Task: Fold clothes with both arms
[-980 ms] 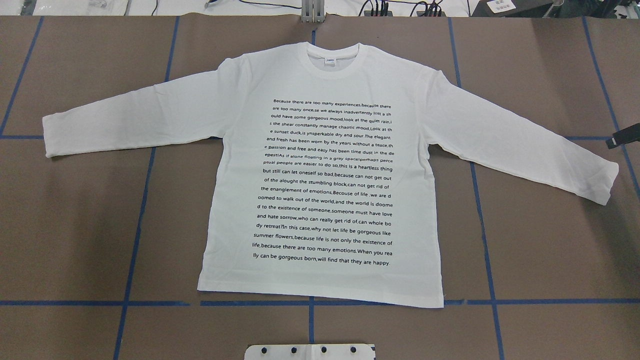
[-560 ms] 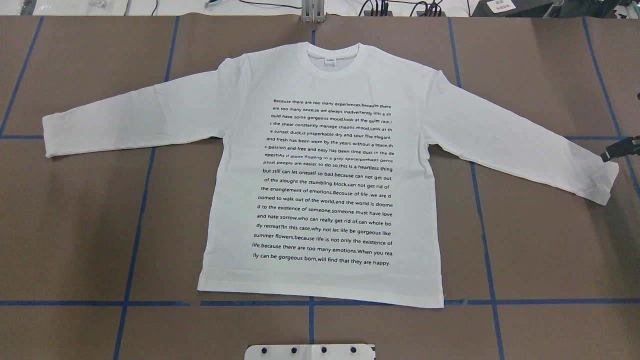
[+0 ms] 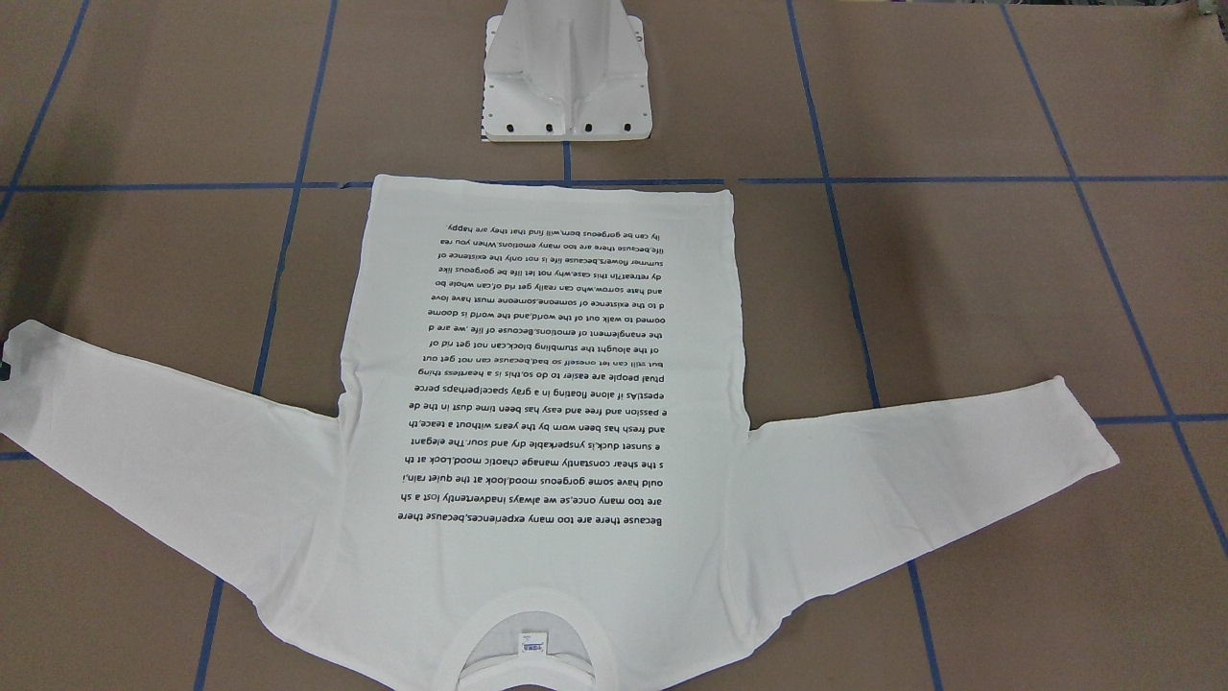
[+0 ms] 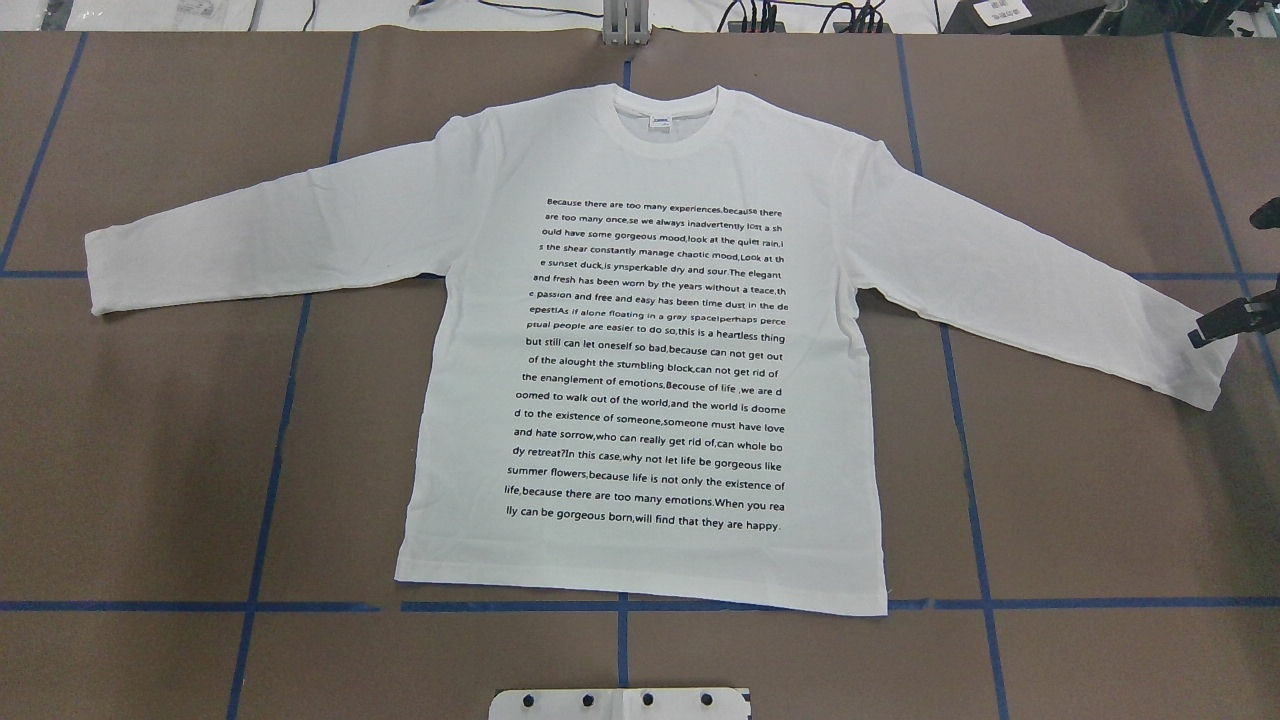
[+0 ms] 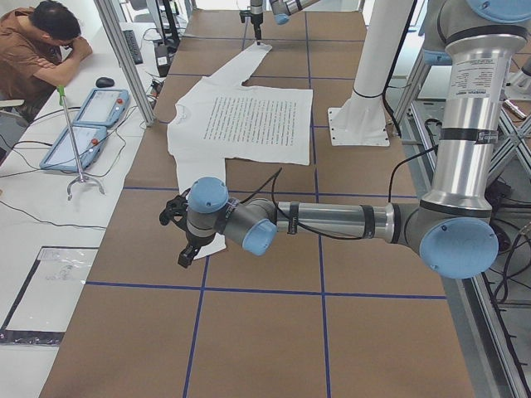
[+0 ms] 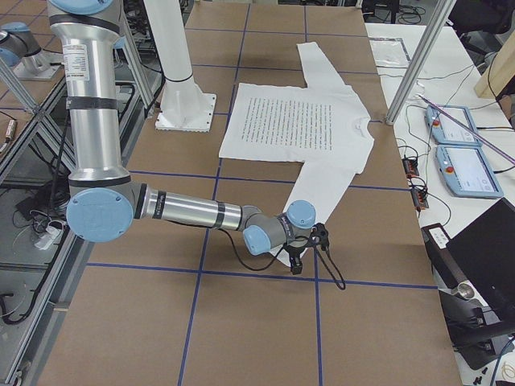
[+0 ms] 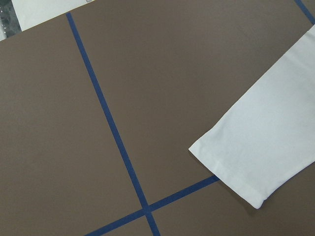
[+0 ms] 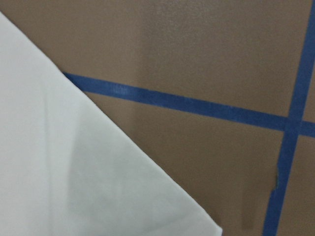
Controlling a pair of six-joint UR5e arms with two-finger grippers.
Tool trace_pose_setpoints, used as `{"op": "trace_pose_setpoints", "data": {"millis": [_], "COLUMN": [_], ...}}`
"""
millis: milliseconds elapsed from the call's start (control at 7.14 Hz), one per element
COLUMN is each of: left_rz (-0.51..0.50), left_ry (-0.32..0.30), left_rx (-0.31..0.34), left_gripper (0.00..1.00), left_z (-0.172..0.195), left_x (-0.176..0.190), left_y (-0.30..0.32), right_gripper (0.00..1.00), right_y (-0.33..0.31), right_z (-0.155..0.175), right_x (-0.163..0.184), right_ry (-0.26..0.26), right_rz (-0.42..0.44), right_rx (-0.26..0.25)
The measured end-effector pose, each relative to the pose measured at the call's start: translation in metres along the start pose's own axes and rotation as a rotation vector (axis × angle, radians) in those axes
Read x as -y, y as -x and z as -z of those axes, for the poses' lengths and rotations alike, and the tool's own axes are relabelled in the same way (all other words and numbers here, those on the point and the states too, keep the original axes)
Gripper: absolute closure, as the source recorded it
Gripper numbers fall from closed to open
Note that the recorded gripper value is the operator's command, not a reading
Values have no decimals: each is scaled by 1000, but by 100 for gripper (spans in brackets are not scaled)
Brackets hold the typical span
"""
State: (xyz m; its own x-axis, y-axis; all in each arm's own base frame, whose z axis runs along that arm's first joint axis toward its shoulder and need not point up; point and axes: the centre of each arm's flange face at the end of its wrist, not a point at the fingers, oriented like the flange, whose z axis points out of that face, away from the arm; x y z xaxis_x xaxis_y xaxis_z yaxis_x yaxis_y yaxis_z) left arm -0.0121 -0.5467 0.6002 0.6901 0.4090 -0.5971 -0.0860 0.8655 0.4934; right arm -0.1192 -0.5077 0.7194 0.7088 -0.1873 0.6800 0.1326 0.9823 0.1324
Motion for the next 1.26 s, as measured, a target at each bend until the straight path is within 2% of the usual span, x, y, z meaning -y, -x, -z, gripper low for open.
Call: {"op": "trace_pose_setpoints", "data": {"millis": [280,700,840,980,1260], "left_rz": [-1,0,0,0,0], "left_ry": [0,2,2,2,1], "left_rx": [0,0,0,0,0], "left_gripper": [0,0,0,0,0], "left_z": [0,-2,-2,-2,-1], "left_x": [0,0,1,1,2], "left_y": [0,2,2,2,1], "right_gripper": [28,59,68,68,83], "right_y": [-7,-4,-3,-2,7], "right_z": [-9,-7,-6,-5,5], "right_x": [-1,1,2,2,7], "right_ry": [18,13,11,9,-10], "right_rz": [-10,-6,-4,-2,14], "right_rx": [-5,1,3,5,9]}}
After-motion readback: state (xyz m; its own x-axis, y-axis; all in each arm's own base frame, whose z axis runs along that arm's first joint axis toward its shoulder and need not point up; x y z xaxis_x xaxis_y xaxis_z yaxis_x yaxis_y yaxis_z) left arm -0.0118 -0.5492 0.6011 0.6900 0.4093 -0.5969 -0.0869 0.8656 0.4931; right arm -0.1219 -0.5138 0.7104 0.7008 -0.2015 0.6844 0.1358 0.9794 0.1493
